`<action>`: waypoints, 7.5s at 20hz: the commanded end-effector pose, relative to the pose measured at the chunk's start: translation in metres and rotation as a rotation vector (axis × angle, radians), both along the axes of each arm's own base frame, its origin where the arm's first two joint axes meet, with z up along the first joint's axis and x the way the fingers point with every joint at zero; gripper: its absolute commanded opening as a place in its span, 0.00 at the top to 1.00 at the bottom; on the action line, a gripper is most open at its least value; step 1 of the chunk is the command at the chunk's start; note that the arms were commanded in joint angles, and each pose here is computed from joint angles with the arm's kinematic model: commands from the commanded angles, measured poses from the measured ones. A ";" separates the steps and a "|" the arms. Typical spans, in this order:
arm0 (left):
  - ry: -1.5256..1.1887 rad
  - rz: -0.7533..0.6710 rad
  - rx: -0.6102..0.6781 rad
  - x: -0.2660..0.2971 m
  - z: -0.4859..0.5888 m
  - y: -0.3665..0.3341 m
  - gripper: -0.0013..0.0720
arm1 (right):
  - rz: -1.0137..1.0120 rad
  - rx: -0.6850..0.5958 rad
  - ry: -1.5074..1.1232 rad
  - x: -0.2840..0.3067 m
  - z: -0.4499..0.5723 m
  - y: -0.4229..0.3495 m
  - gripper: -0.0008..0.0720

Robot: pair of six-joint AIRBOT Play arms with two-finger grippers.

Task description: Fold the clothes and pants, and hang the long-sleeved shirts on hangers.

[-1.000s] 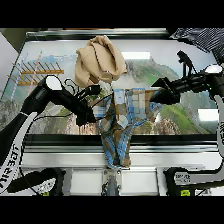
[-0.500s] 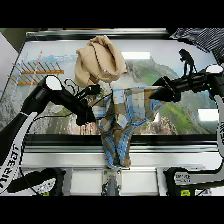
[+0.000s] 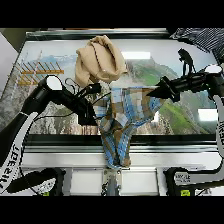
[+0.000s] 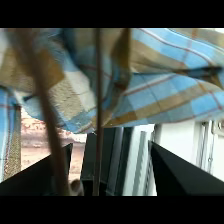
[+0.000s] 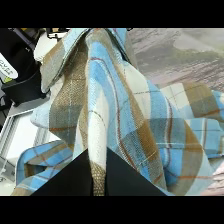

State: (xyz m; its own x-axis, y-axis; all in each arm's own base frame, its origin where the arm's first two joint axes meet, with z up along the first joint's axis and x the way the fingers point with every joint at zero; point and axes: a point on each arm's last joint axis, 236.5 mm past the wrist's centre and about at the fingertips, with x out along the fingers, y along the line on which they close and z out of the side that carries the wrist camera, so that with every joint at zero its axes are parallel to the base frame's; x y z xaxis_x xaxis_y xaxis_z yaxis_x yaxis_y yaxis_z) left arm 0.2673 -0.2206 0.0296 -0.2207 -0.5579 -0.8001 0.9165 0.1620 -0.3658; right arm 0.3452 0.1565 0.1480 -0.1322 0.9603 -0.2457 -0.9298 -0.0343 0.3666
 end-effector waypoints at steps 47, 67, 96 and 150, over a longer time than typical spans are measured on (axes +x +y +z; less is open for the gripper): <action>0.483 1.323 -0.557 0.132 -0.046 0.068 0.97 | -0.268 -0.014 -0.148 0.030 0.059 0.005 0.97; -0.228 1.181 -0.608 0.052 0.165 0.093 0.97 | -0.566 -0.190 0.038 0.012 -0.012 -0.012 0.98; -0.357 1.030 -0.475 0.064 0.255 0.021 0.97 | -1.298 0.248 -0.451 0.025 0.210 -0.121 0.98; -0.358 1.066 -0.445 0.079 0.215 0.025 0.97 | -2.926 -0.258 -0.621 -0.265 0.350 -0.518 0.98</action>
